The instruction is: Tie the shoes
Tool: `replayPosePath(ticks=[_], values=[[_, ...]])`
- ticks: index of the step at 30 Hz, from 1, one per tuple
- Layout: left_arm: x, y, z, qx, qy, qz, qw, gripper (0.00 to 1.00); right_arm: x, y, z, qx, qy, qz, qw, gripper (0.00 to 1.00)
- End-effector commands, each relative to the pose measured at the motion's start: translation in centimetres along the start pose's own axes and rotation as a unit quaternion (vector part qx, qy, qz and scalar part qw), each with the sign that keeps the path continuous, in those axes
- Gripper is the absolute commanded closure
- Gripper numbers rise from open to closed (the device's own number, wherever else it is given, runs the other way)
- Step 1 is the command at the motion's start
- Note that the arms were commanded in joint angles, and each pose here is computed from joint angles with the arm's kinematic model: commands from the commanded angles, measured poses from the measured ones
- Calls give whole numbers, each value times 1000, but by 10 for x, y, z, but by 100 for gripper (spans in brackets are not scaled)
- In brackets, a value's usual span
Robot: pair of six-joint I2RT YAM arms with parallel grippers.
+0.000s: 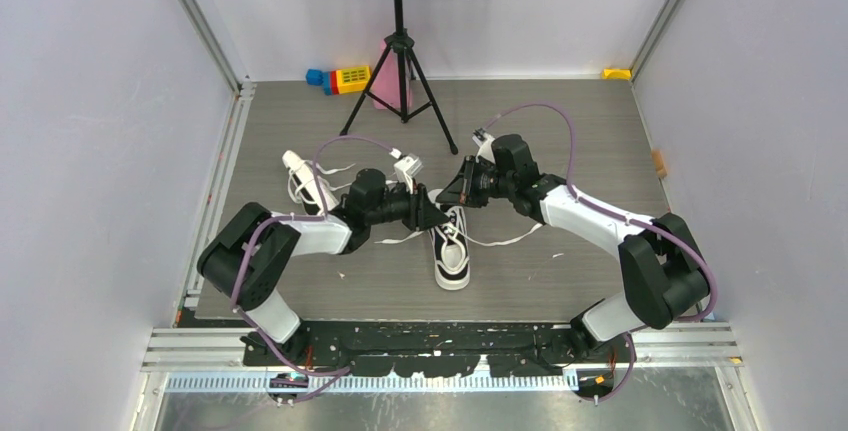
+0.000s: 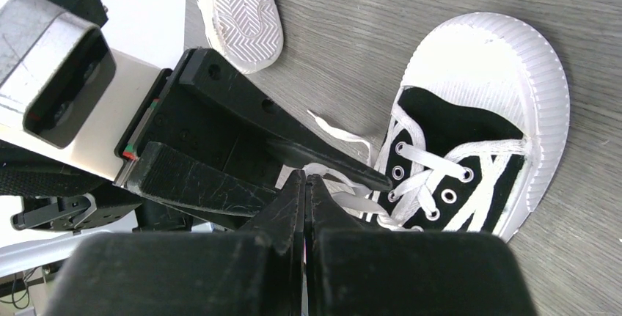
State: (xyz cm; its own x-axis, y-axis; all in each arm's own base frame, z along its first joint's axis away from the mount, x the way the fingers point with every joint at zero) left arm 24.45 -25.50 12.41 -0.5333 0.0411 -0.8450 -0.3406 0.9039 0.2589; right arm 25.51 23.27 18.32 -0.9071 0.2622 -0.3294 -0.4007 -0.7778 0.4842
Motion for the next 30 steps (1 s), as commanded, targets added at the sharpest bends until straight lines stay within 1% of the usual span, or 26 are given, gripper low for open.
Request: replayPosePath(ticks=[1, 6, 9, 17, 20, 24, 25, 28, 29, 30], values=[[-4, 8, -6, 3, -28, -13, 1000, 72, -3, 9, 11, -15, 16, -29, 999, 100], [-3, 10, -6, -1, -27, -9, 1000, 92, -3, 13, 9, -8, 16, -50, 999, 100], [-3, 11, -6, -5, -26, -8, 1000, 100, -3, 15, 6, -2, 14, -54, 998, 100], [-4, 14, -5, -28, -25, 12, 999, 100, -1, 22, -2, 21, 7, -85, 996, 99], [-6, 13, -5, -29, -27, 15, 999, 100, 1, 23, -3, 16, -3, -95, 995, 92], [-6, 8, -7, -35, -36, 29, 998, 100, 2, 27, -2, 12, -9, -107, 994, 91], [-6, 7, -8, -40, -41, 37, 998, 100, 2, 28, -2, 13, -9, -109, 994, 87], [-6, 5, -12, -54, -60, 54, 995, 100, 5, 35, -4, 26, -8, -115, 993, 59], [-8, 5, -12, -58, -65, 55, 995, 100, 6, 37, -6, 37, -12, -118, 992, 53], [-9, 5, -13, -60, -66, 57, 994, 100, 7, 41, -9, 54, -19, -124, 991, 50]])
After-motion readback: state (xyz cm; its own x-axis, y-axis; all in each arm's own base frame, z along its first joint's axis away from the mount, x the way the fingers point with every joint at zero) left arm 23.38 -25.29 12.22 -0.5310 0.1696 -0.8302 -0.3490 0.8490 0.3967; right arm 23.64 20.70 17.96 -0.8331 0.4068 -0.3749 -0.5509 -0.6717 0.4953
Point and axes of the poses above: each gripper's point midway between its finger pads, its own y axis back along the fingers, its own z axis along the line the jaws close on, x = y × z, the point moved 8 cm from there along y, back along the fingers, and after that the axes turned 7 degrees about -y, right-handed, at the moved point
